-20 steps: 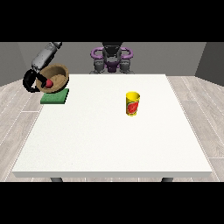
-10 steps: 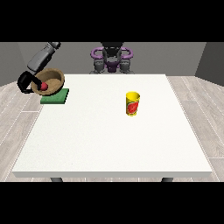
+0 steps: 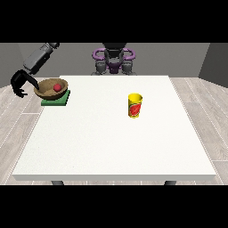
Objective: Pick the cup and pour the ball into the bowl, then pick the bowl and place it on the pad
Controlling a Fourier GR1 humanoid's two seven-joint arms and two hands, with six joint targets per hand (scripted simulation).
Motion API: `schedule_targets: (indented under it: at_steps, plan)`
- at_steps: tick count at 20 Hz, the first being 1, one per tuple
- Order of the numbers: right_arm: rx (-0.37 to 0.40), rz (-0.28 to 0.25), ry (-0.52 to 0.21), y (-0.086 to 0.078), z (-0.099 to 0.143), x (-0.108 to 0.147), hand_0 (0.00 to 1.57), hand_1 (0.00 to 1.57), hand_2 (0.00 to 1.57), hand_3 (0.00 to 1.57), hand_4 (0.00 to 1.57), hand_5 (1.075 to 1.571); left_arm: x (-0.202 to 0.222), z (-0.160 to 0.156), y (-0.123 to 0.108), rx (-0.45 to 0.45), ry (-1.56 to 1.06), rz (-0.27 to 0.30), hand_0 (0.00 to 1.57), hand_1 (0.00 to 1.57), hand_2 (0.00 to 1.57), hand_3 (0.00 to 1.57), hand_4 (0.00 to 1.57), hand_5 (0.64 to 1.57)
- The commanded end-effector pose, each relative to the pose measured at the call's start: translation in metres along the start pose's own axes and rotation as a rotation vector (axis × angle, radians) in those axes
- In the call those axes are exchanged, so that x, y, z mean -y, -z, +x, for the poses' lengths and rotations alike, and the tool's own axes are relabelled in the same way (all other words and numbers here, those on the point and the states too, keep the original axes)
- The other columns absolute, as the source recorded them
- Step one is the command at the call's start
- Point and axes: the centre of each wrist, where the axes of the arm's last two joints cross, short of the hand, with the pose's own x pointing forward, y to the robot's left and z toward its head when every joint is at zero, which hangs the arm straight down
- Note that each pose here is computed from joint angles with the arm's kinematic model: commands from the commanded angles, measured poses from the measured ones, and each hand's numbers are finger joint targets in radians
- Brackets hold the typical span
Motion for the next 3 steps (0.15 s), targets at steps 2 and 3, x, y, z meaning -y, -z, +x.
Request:
schedule_targets:
  at_steps: [2,3]
  plan:
    - [0.019,0.013,0.056,0.001,0.037,0.026,0.20,0.20,0.30,0.45,0.00,1.476,-0.009,-0.022,-0.014,-0.011,0.000,0.002,0.00,0.00,0.00,0.00,0.00,1.515]
    - [0.038,0.051,0.069,0.006,0.043,0.010,0.13,0.13,0.28,0.38,0.00,1.467,-0.015,-0.011,-0.006,-0.037,-0.007,0.021,0.00,0.00,0.00,0.00,0.00,1.515]
